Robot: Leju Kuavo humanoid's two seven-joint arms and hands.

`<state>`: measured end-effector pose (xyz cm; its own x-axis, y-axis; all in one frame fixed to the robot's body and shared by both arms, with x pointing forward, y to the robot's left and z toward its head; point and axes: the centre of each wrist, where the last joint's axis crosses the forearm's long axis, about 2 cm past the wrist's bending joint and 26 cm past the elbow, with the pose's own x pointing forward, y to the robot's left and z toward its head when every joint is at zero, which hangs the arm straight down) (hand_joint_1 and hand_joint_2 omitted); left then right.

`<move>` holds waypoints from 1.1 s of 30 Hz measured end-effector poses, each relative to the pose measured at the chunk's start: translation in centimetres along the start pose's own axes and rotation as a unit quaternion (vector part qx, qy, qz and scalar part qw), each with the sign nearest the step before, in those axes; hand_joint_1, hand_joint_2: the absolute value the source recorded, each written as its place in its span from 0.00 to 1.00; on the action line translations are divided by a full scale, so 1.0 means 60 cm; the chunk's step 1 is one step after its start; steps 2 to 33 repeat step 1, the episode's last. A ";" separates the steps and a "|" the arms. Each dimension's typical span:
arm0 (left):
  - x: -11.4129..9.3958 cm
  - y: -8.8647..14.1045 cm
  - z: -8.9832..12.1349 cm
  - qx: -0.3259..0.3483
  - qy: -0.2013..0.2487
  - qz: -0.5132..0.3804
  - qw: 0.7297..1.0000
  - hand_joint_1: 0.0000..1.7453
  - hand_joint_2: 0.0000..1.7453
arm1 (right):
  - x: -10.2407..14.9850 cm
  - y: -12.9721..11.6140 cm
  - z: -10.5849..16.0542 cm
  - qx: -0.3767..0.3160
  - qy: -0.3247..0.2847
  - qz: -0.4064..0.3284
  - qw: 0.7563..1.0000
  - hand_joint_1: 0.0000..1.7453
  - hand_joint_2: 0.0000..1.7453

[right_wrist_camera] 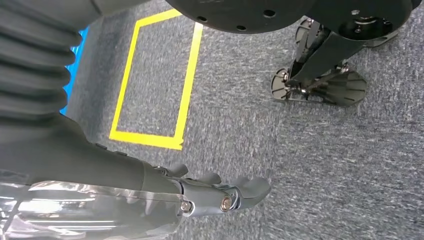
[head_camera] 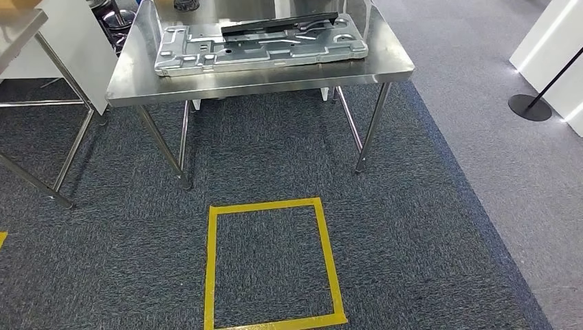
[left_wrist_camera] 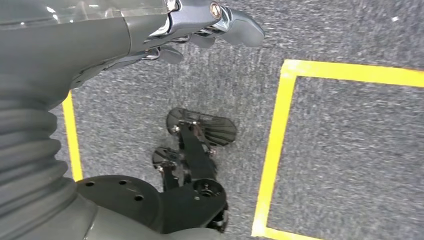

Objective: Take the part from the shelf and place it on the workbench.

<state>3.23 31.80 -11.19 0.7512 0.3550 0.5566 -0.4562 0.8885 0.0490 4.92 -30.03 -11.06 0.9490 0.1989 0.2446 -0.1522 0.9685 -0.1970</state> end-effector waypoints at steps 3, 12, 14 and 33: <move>0.000 0.001 0.000 0.000 0.002 -0.001 1.000 0.00 1.00 | -0.001 0.000 0.000 0.000 0.000 -0.002 1.000 0.00 0.33; 0.000 0.001 0.000 0.000 0.002 -0.001 1.000 0.00 1.00 | -0.001 0.000 0.000 0.000 0.000 -0.002 1.000 0.00 0.33; 0.000 0.001 0.000 0.000 0.002 -0.001 1.000 0.00 1.00 | -0.001 0.000 0.000 0.000 0.000 -0.002 1.000 0.00 0.33; 0.000 0.001 0.000 0.000 0.002 -0.001 1.000 0.00 1.00 | -0.001 0.000 0.000 0.000 0.000 -0.002 1.000 0.00 0.33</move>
